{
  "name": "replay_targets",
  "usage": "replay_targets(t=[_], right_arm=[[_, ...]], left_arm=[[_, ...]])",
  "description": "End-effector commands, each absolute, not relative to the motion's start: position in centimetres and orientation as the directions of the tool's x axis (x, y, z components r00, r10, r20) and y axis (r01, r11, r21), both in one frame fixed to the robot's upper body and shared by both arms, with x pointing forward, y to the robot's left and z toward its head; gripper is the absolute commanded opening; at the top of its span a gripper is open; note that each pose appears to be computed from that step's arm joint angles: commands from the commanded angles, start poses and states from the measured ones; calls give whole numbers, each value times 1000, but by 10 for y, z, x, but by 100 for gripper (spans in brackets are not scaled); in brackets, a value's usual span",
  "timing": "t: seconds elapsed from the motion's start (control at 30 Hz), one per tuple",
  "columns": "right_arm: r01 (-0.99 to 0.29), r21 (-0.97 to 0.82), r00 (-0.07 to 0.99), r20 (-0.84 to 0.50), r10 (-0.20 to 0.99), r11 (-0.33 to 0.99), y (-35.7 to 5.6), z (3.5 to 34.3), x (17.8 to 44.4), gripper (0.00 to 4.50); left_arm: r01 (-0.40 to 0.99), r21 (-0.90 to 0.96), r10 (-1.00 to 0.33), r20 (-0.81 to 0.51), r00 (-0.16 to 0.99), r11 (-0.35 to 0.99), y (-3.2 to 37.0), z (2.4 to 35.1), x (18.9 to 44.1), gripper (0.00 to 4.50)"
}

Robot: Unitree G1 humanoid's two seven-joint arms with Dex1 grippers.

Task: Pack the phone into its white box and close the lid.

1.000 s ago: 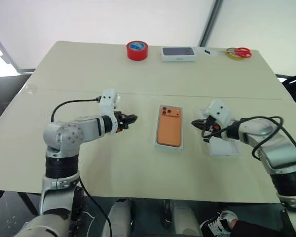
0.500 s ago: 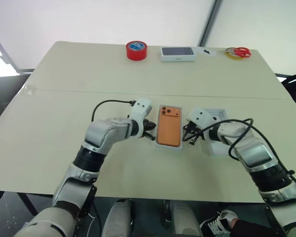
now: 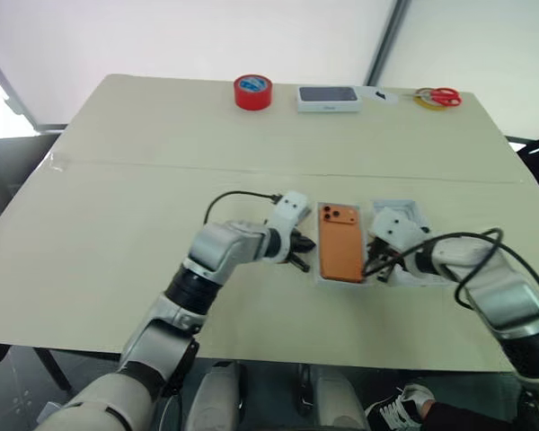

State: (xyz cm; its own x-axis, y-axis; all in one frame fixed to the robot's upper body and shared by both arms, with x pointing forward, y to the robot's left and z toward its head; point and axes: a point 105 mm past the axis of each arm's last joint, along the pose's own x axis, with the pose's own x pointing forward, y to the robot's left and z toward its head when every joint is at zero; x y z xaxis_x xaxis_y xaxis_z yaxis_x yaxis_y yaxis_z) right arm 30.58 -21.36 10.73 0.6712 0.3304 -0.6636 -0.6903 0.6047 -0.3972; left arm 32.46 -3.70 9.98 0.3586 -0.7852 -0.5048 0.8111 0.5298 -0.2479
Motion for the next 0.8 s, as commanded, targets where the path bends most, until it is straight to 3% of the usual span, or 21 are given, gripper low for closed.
replay_targets(t=[0.03, 0.23, 0.57, 0.67, 0.8], right_arm=[[-690, -418, 686, -639, 349, 591, -215, 123, 293, 0], [-668, -409, 686, -663, 300, 622, -233, 120, 278, 0], [-631, -420, 700, -671, 244, 652, -259, 129, 273, 0], [-637, -404, 687, -684, 246, 656, -269, 135, 269, 80], [-619, -401, 715, -643, 274, 675, -276, 160, 269, 283]], left_arm=[[884, -277, -872, -428, 238, 377, -76, 119, 303, 4], [889, -293, -880, -429, 205, 350, -86, 116, 299, 4], [873, -292, -867, -435, 244, 392, -62, 115, 310, 4], [866, -300, -870, -422, 255, 399, -50, 118, 310, 0], [843, -264, -849, -399, 347, 468, -16, 121, 319, 0]])
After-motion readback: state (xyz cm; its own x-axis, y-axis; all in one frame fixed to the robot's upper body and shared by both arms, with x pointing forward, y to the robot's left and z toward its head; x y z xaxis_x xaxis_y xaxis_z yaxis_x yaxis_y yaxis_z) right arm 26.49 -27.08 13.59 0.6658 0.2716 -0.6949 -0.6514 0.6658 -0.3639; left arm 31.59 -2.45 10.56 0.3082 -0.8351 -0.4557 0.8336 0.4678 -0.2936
